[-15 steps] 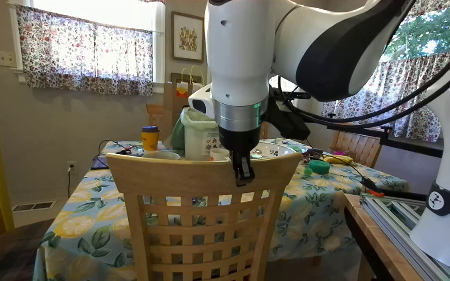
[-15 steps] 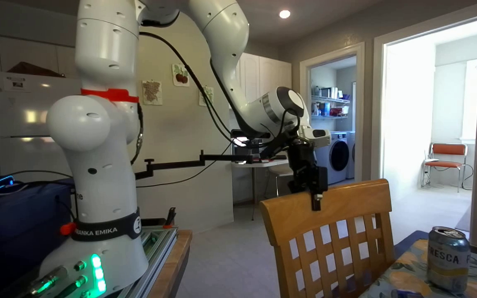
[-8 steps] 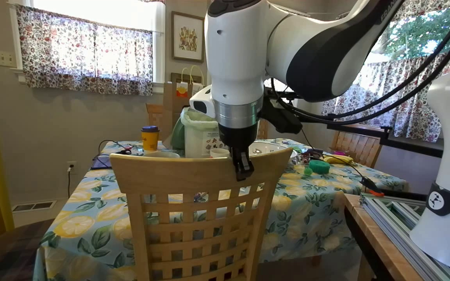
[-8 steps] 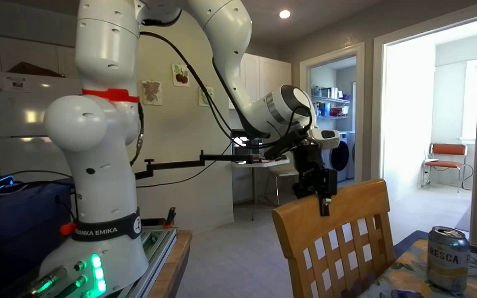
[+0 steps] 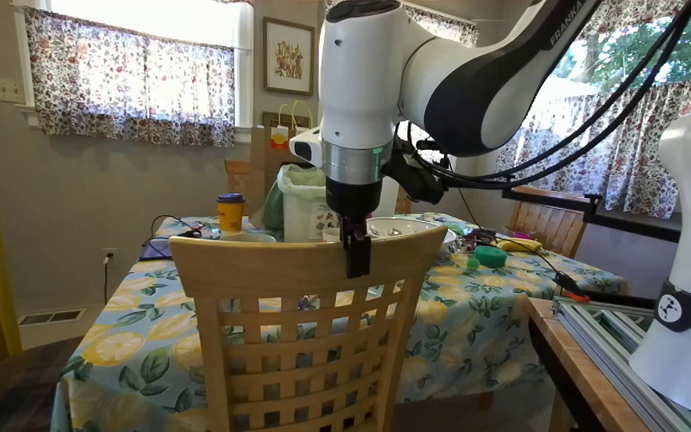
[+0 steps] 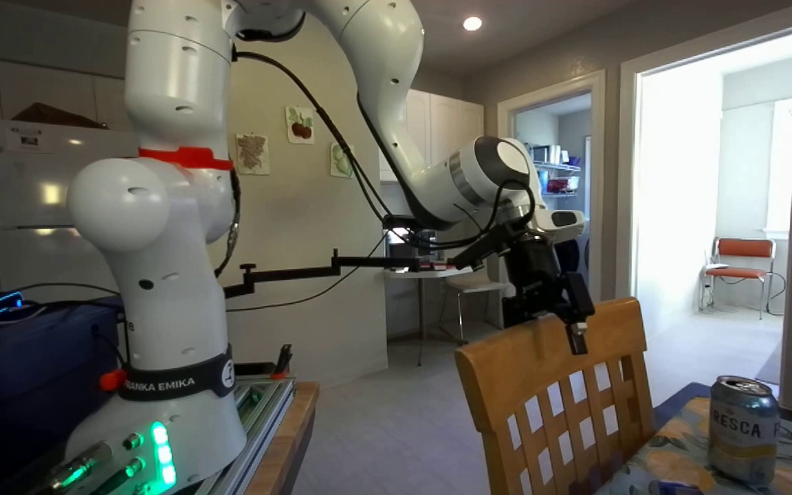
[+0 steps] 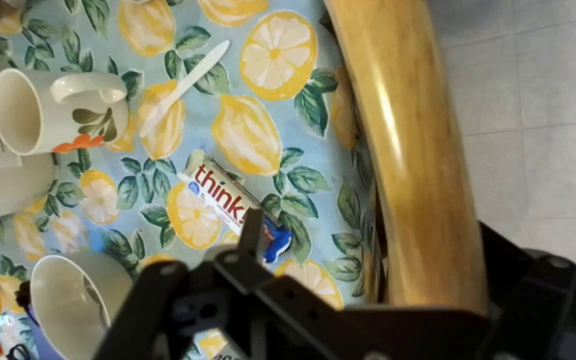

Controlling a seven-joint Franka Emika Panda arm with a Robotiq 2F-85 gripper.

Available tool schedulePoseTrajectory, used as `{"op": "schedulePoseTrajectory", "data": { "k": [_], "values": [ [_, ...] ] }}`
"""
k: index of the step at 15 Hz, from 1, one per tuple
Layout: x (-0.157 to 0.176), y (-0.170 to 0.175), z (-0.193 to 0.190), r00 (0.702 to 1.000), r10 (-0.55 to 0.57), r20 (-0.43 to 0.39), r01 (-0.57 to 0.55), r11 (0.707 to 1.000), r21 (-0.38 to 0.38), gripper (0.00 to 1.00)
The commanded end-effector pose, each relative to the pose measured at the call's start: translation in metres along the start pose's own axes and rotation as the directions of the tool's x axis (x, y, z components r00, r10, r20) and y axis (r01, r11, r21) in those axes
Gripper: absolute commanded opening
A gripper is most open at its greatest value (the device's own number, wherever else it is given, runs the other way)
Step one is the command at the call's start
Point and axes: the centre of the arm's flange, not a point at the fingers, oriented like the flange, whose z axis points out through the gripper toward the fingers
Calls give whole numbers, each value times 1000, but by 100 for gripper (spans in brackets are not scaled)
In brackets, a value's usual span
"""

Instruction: Push the chair forward

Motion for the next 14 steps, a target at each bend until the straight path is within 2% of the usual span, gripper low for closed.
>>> {"op": "schedulePoseTrajectory", "data": {
  "k": [1,4,7,14],
  "values": [
    [5,42,-15,996,28,-83,-23,998,53,100],
    [1,45,-37,995,44,-94,-26,984,175,100],
    [-3,52,-65,987,94,-133,-47,946,321,100],
    [-5,51,-125,959,130,-253,16,863,505,100]
  ]
}}
